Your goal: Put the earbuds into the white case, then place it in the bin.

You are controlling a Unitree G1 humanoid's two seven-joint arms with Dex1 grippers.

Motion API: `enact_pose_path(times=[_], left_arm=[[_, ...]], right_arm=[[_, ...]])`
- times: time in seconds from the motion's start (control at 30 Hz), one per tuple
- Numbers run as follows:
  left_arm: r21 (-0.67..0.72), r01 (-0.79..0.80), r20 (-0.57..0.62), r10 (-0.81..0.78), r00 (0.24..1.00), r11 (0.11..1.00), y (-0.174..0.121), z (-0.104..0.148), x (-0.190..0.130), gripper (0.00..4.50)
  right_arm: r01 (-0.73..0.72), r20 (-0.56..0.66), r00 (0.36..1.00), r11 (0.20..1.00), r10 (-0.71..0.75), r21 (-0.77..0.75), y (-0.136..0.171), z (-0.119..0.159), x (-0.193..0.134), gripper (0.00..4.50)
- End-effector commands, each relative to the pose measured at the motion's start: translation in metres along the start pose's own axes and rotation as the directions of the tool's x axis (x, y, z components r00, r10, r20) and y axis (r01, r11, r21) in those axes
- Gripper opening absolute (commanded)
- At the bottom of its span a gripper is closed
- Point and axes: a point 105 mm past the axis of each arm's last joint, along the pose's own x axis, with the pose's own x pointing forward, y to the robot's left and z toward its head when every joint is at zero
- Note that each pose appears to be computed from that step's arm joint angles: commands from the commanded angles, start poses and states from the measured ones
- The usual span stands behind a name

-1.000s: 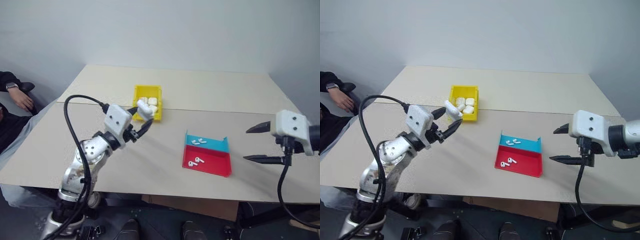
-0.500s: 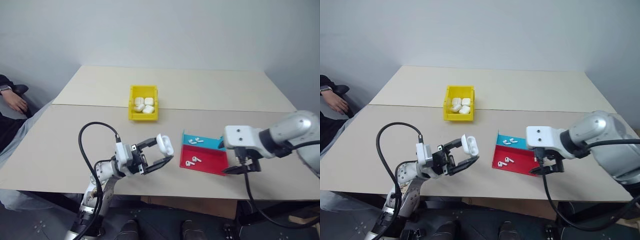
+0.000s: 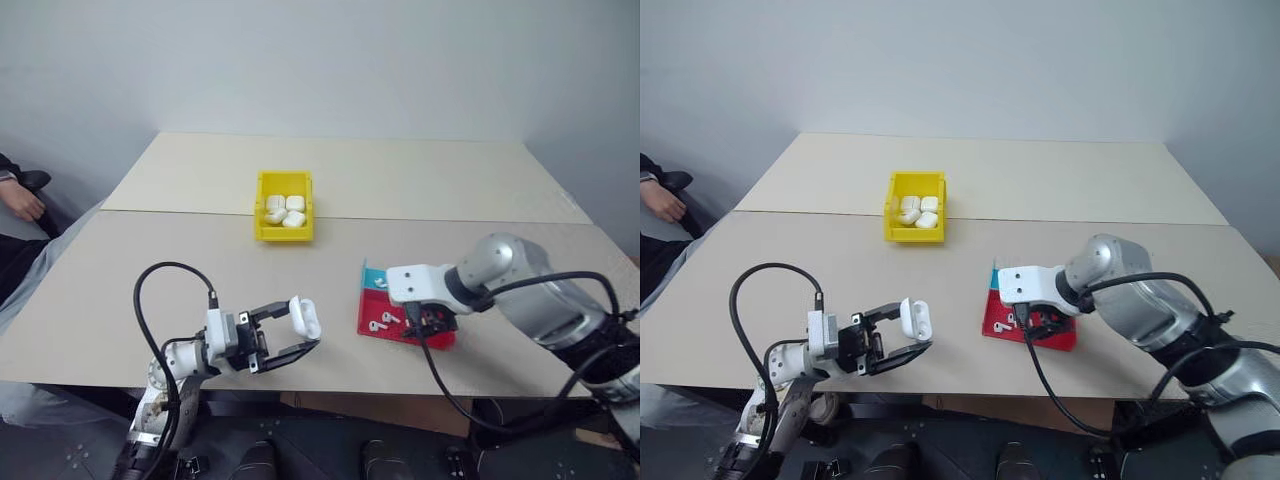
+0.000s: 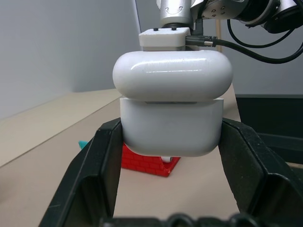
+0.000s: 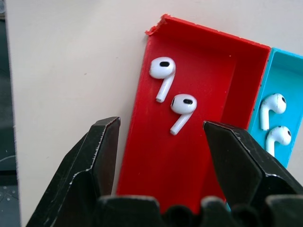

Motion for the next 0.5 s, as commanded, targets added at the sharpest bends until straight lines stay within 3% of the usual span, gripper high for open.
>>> enact_pose_path(times=[0.03,0.07,0.5], left_arm=[[0.076,-0.015,0.024,0.013,1.0,0.997,0.0,0.013,0.001,2.75],[0.077,-0.023,0.018,0.022,1.0,0.997,0.001,0.013,0.0,2.75],[0.074,-0.058,-0.014,0.059,0.998,0.996,0.002,0.014,0.002,2.75]], right_arm=[[0.038,-0.012,0.999,0.999,-0.038,-0.031,-0.011,0.005,-0.005,2.42],[0.035,0.0,0.999,0.999,-0.035,-0.029,-0.011,0.009,-0.005,2.16],[-0.031,0.059,0.998,0.999,0.031,0.004,-0.005,0.028,0.012,2.16]])
